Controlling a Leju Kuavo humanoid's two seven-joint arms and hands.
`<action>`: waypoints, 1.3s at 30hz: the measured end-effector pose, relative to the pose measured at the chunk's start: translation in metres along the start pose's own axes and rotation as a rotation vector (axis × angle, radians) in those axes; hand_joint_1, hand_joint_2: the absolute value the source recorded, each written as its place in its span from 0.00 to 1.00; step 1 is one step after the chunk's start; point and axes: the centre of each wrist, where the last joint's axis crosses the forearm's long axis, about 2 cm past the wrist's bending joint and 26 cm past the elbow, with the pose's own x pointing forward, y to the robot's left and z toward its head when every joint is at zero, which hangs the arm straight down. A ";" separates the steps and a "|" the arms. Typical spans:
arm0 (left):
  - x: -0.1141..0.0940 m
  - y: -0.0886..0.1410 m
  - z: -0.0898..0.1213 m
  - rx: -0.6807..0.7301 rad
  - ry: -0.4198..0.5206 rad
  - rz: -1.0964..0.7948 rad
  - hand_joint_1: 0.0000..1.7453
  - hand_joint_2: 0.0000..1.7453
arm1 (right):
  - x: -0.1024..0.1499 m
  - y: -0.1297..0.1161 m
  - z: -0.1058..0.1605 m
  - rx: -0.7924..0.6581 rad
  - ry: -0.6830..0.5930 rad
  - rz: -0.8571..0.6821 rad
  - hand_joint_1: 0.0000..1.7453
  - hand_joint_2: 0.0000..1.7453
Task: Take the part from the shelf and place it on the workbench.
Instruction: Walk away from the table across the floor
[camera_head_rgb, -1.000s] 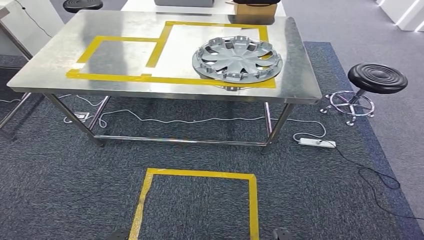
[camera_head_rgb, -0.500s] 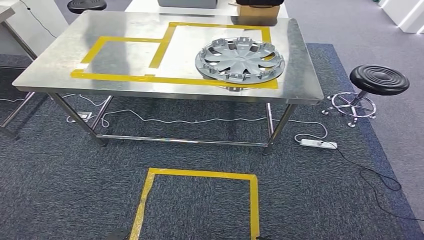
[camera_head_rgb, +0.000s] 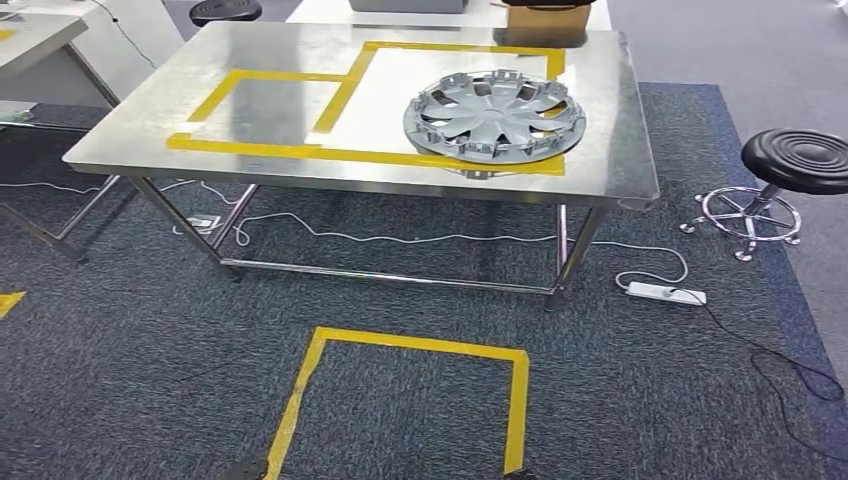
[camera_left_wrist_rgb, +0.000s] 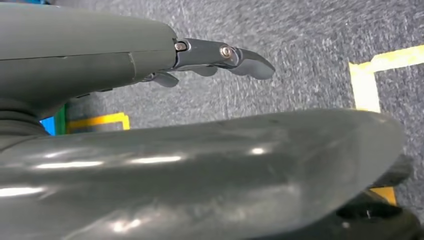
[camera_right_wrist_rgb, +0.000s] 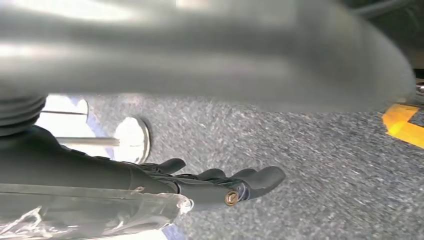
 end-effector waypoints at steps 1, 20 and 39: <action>0.001 0.000 0.000 0.000 -0.002 -0.001 0.00 0.00 | 0.000 0.000 0.000 0.002 -0.002 0.003 0.00 0.00; 0.004 0.000 0.000 -0.008 -0.006 -0.013 0.00 0.00 | -0.002 0.003 0.001 0.007 -0.055 0.087 0.00 0.00; 0.006 -0.003 0.000 -0.010 -0.011 -0.016 0.00 0.00 | -0.002 0.002 0.000 0.000 -0.051 0.102 0.00 0.00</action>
